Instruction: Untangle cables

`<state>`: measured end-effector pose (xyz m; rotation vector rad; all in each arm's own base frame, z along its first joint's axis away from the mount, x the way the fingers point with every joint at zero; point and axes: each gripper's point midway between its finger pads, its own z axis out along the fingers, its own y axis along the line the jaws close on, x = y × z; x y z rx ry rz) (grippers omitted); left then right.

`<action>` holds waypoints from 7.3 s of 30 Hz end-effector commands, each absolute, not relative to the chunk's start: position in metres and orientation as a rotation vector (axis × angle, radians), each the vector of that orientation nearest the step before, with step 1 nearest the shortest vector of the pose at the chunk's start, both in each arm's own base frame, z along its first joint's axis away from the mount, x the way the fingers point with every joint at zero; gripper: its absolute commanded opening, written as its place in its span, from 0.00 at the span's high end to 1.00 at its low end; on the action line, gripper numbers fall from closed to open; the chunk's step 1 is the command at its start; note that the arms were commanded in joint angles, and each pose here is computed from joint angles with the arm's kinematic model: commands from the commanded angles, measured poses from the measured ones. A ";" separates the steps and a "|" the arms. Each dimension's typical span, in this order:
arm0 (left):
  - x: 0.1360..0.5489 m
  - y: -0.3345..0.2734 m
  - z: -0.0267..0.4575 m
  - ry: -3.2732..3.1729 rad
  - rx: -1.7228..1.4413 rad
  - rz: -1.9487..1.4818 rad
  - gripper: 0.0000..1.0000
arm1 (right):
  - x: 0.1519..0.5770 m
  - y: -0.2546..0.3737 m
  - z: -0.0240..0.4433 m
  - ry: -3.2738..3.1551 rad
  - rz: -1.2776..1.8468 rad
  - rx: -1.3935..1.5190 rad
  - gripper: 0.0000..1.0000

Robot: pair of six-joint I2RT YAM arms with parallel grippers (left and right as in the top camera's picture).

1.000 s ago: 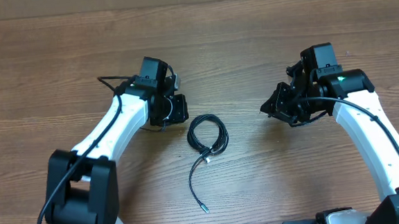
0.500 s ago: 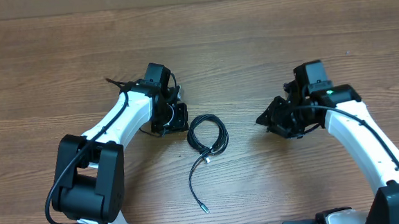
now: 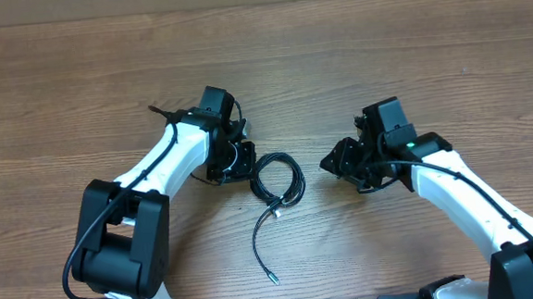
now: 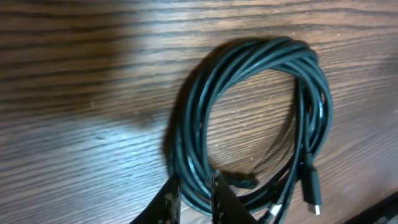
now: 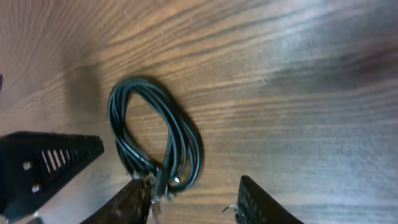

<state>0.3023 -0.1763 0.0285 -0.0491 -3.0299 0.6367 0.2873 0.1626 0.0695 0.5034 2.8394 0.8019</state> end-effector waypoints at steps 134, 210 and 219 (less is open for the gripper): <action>0.289 -0.172 -0.003 -3.016 -0.360 0.864 0.96 | 0.268 0.276 0.064 2.922 0.979 0.279 0.65; 0.275 -0.162 -0.015 -3.029 -0.393 0.621 0.96 | 0.257 0.292 -0.013 2.962 0.640 0.441 0.78; 0.271 -0.150 -0.019 -3.029 -0.356 0.519 0.96 | 0.248 0.273 -0.020 3.025 0.547 0.498 0.96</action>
